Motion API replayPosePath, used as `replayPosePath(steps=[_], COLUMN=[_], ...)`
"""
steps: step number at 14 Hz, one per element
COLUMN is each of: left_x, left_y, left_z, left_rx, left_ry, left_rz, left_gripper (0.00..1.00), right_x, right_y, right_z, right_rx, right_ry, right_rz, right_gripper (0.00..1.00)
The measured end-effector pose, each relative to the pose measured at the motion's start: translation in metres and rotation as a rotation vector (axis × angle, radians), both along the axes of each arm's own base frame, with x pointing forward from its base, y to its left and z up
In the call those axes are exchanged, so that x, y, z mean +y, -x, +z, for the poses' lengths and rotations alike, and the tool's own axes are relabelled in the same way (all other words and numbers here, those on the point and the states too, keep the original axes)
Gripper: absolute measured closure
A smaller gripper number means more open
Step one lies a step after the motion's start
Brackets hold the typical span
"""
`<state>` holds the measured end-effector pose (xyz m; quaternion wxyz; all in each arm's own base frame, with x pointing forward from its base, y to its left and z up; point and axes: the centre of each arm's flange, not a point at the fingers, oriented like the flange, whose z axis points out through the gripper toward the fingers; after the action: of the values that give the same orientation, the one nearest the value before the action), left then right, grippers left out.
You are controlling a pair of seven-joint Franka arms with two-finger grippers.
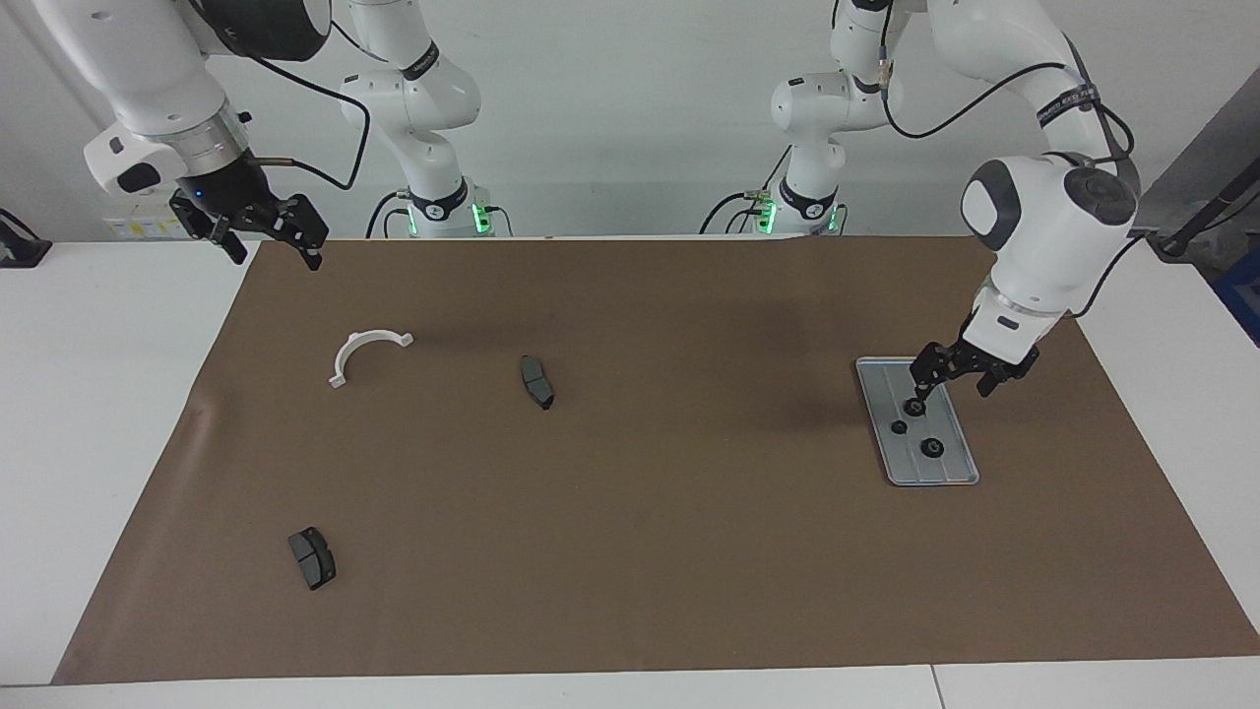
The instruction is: Place bearing gear from tray to pile
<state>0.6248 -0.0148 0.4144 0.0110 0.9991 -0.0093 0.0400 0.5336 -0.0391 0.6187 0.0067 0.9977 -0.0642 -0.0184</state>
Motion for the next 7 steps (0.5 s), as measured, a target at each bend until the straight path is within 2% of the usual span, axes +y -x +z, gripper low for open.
replayPosePath(steps=[4,7], left_x=[0.002,0.012], left_y=[-0.009,-0.006], left_z=[-0.045,-0.069], left_rx=[0.012,0.000], left_ry=[0.003,-0.001], left_rz=[0.000,-0.027], left_gripper=[0.00,0.02], right_x=[0.000,0.000], right_y=[0.000,0.000], right_z=[0.000,0.000], right_rx=[0.000,0.000], right_ry=[0.000,0.000], right_rz=[0.000,0.000], right_gripper=[0.00,0.00])
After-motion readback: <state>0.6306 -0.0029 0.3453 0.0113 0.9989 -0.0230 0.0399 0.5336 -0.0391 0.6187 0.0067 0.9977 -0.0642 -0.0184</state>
